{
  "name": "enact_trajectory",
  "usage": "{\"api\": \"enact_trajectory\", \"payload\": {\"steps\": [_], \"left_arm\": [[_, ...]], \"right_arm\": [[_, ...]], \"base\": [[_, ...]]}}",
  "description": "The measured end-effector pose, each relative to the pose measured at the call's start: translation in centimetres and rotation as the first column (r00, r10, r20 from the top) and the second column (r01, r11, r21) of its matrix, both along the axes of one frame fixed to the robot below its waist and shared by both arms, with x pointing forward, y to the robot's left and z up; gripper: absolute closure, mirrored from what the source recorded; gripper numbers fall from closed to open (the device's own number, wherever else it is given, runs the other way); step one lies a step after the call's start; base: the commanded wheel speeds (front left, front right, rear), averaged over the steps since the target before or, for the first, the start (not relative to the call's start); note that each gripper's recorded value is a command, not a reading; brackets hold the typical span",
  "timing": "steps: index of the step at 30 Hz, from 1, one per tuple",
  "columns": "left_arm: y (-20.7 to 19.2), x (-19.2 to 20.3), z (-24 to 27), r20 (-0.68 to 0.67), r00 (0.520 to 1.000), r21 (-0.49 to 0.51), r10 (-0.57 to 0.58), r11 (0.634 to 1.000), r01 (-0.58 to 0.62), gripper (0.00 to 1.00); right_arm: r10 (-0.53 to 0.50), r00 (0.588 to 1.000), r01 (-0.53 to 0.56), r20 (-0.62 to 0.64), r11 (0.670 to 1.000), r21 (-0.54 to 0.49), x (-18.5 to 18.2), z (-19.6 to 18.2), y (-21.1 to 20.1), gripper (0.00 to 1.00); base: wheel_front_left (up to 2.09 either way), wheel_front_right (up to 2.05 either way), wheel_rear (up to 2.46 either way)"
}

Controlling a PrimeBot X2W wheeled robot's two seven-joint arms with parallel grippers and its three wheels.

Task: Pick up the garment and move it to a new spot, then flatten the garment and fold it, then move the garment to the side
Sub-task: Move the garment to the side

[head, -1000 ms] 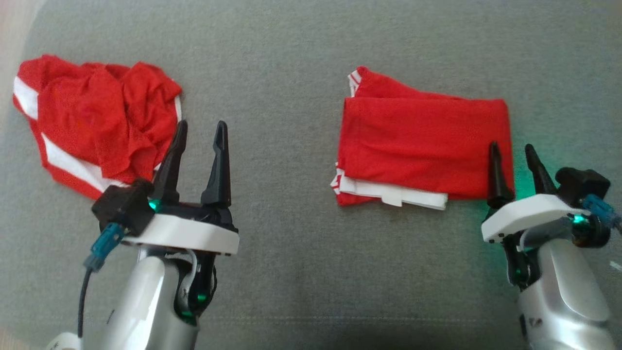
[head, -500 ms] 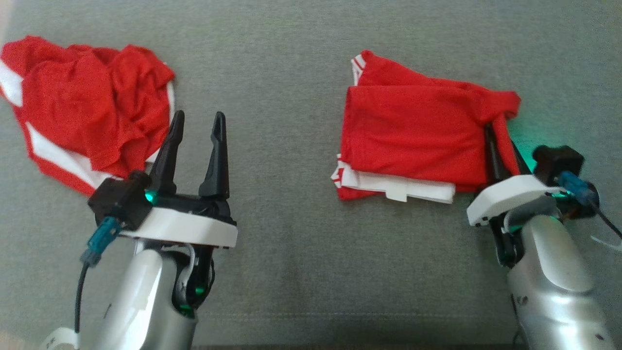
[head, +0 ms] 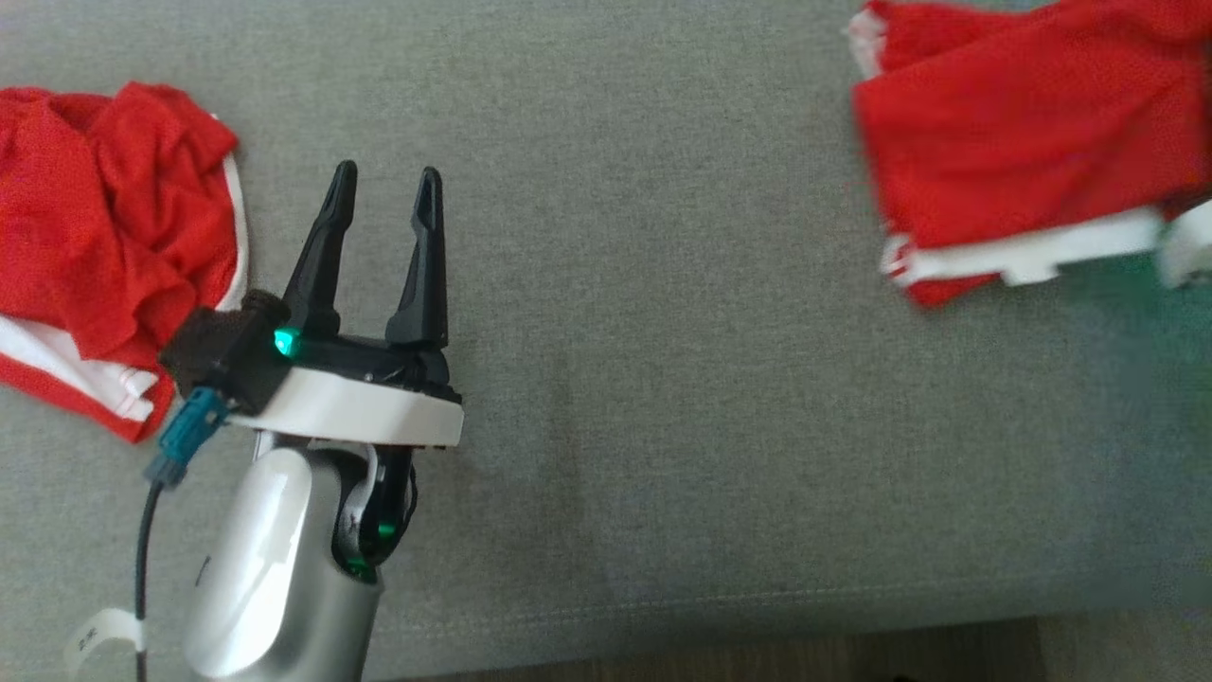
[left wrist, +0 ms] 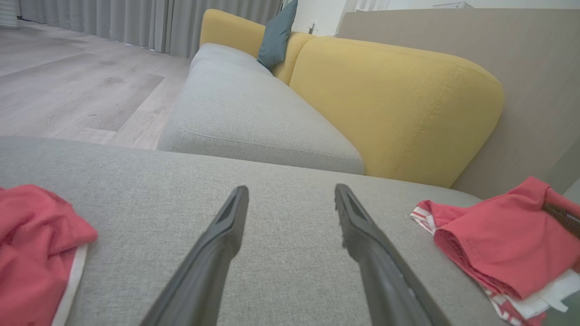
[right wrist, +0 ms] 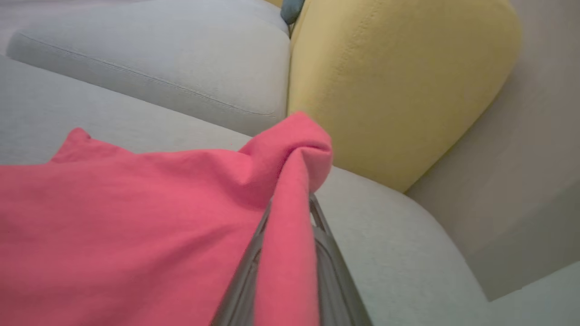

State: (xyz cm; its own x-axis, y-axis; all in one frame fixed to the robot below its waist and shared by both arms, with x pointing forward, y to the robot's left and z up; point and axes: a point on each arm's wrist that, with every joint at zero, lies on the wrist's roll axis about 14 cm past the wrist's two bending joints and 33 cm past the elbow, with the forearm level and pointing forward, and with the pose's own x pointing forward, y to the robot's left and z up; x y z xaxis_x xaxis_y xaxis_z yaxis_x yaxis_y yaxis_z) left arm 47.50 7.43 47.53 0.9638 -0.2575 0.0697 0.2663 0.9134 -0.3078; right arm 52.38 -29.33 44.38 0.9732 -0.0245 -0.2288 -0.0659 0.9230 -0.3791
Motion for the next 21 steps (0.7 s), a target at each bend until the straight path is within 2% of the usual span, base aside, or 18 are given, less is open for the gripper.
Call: {"api": "enact_trajectory", "payload": {"steps": [3,9,14,17,20,21], "left_arm": [[-0.2,0.3,-0.4,-0.005,1.000,-0.003,-0.007,1.000,0.007,0.00],[0.0,0.5,-0.8,-0.013,1.000,-0.003,-0.006,1.000,0.006,0.00],[0.6,0.6,-0.9,-0.014,1.000,0.000,0.011,1.000,-0.011,0.00],[0.8,0.7,-1.0,-0.015,1.000,-0.001,0.014,1.000,-0.014,0.00],[0.8,0.7,-1.0,-0.016,1.000,0.000,0.014,1.000,-0.014,0.00],[0.8,0.7,-1.1,-0.016,1.000,0.000,0.014,1.000,-0.014,0.00]], "right_arm": [[-0.054,0.999,0.054,-0.003,0.997,-0.046,0.2,0.8,-3.1,1.00],[-0.153,0.988,0.152,-0.007,0.987,-0.052,0.4,1.5,-7.0,1.00],[-0.166,0.986,0.166,0.010,0.985,-0.036,0.7,1.9,-7.4,1.00],[-0.120,0.991,0.124,0.056,0.991,-0.057,1.3,2.9,-6.6,1.00],[-0.126,0.990,0.129,0.059,0.990,-0.064,1.4,3.1,-6.9,1.00],[-0.124,0.991,0.128,0.055,0.989,-0.071,1.4,3.1,-6.9,0.91]], "base": [[0.00,0.00,0.00],[0.00,0.00,0.00],[0.00,0.00,0.00],[0.00,0.00,0.00],[0.00,0.00,0.00],[0.00,0.00,0.00]]}}
